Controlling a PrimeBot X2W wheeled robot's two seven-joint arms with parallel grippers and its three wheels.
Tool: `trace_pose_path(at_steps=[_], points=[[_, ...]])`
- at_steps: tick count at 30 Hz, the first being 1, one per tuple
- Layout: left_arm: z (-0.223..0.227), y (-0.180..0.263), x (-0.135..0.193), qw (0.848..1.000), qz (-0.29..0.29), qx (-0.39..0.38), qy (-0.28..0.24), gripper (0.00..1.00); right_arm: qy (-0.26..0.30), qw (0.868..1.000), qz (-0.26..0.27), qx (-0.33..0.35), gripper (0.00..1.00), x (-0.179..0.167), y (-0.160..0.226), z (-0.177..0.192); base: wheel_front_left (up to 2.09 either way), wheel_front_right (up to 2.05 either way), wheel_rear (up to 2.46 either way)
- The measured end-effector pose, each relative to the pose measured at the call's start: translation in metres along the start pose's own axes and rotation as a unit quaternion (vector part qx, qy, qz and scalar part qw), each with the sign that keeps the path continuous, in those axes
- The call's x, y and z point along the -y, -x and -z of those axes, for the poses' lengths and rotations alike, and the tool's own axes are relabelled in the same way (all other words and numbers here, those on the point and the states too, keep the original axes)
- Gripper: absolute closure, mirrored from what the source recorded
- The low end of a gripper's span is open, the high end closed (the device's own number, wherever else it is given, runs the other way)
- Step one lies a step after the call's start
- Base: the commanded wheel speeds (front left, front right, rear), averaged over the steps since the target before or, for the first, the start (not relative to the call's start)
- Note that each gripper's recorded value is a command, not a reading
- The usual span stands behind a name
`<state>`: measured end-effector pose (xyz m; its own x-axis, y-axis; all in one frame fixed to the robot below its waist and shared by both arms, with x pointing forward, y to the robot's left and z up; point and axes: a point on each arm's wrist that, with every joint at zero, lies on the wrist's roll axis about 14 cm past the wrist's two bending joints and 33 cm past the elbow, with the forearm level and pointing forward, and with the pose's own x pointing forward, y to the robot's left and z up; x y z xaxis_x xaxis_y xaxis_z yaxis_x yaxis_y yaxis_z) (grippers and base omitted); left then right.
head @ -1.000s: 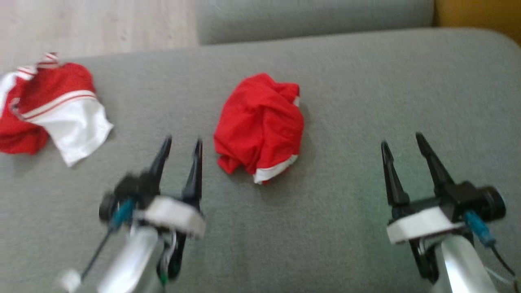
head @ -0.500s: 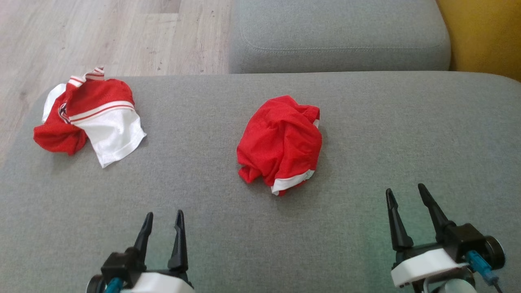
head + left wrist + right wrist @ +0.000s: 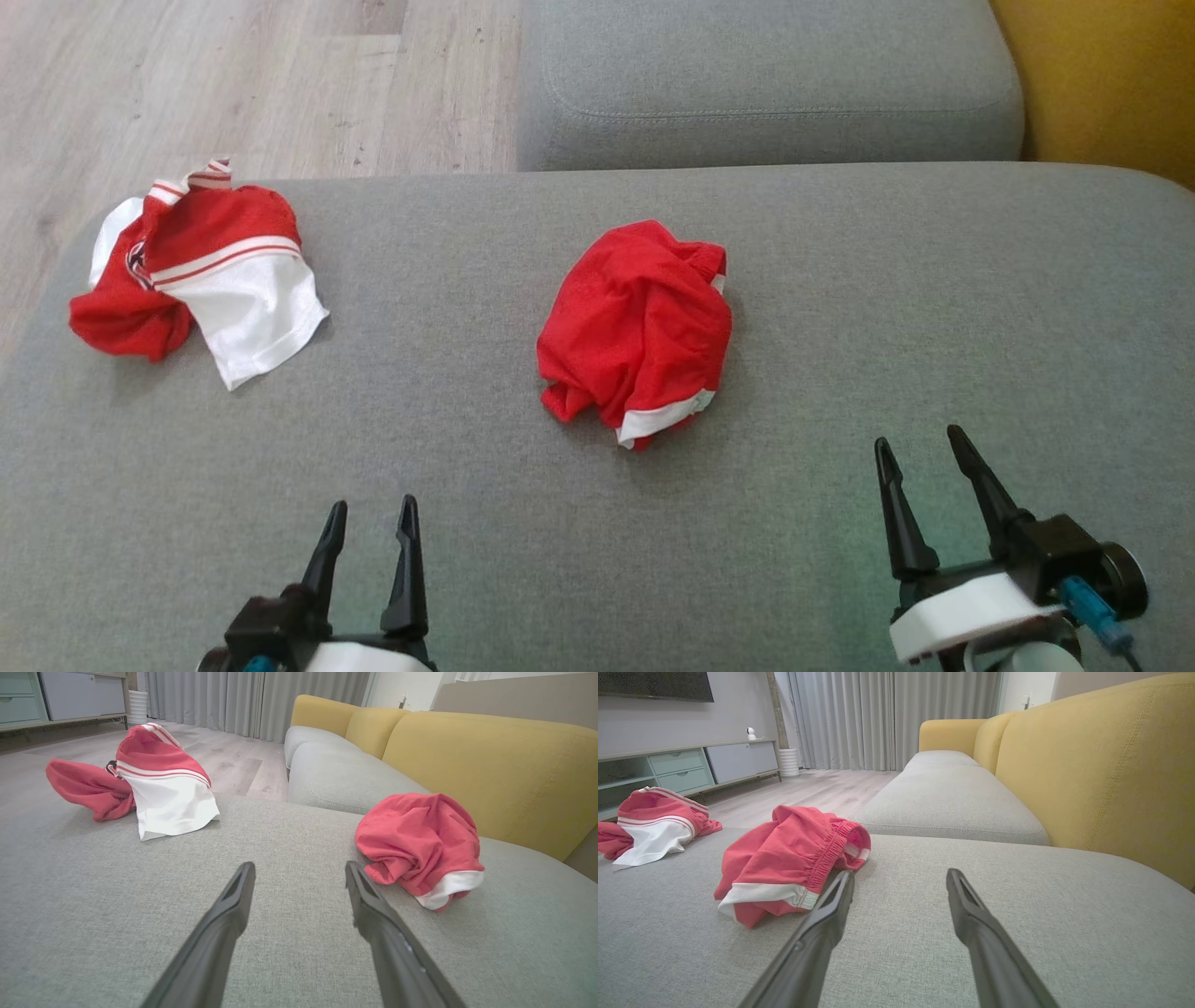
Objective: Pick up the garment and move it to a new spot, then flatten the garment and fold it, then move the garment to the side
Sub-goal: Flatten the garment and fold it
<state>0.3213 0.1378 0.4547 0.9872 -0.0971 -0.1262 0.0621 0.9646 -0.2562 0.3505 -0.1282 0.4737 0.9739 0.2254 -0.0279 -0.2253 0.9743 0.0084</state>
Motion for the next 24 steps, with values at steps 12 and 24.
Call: trace_pose_path(at_steps=[12,24], points=[[-0.002,0.003,-0.005,1.000,-0.008,0.006,-0.006,0.00,-0.005,0.999,-0.026,-0.020,0.00,-0.016,-0.002,0.013,0.00,0.00,0.00],[0.004,0.003,-0.011,1.000,-0.025,-0.004,-0.001,0.00,0.021,0.990,-0.107,-0.086,0.00,-0.058,-0.079,0.027,0.00,0.00,0.00]])
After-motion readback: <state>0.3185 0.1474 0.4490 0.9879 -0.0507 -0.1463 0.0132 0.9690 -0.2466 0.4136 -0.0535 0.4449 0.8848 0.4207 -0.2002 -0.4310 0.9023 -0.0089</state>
